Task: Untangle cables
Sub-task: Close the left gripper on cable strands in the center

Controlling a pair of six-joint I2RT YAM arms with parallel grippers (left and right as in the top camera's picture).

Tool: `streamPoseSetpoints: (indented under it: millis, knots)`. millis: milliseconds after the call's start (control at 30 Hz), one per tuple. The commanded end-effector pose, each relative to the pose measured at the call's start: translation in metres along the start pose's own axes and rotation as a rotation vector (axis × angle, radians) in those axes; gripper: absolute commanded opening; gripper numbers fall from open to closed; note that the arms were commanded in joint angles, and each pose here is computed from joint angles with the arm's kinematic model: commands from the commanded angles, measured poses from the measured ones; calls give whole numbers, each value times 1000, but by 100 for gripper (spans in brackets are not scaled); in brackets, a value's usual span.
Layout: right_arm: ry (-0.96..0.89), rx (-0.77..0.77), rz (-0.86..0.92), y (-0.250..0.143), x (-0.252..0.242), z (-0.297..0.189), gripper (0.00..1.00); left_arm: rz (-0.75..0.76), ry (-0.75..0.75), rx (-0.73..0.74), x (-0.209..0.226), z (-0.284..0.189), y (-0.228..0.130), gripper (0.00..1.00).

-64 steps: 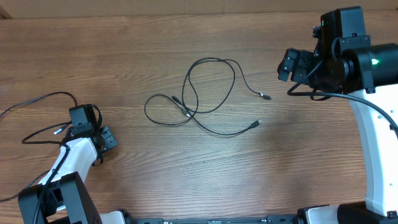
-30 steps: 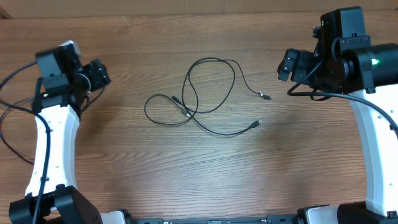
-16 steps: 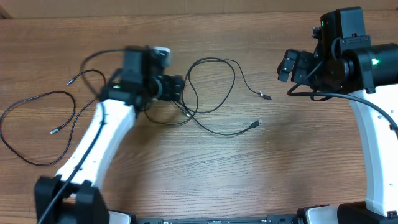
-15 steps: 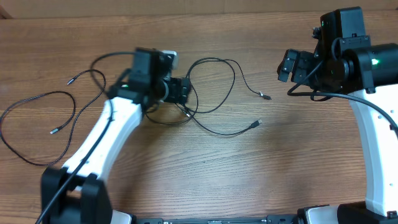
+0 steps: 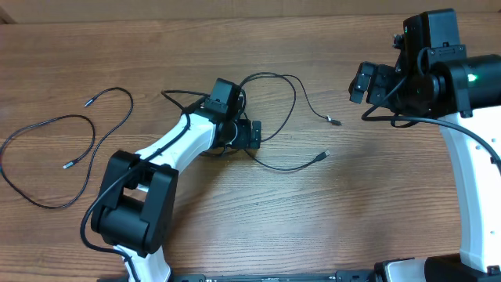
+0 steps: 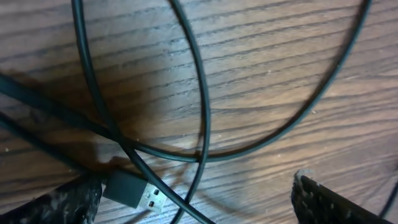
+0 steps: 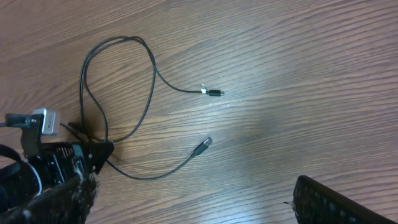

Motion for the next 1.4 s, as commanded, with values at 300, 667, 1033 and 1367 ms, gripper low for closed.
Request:
streamPoseSetpoints:
  millis: [300,667,1033,1367]
  knots:
    - [1,-6,2,1,0,0,100,-70,26,25,6,18,-1,79]
    - [2,-10,2,2,0,0,100,-37,-74,-35,-11,17,14,85]
    - [3,-10,2,2,0,0,100,-134,-90,125,-14,17,-17,62]
    - [3,-10,3,2,0,0,100,-129,-104,105,-17,18,-12,39]
Point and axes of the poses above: each gripper's point midway between its finger pads, its own z axis out along the fingers, its own x axis along the line the jaws close on, y = z × x, the point moved 4 cm from there along -z, back along the fingers, and after that the axes turned 9 degrees about -z, right-handed, at the moved point
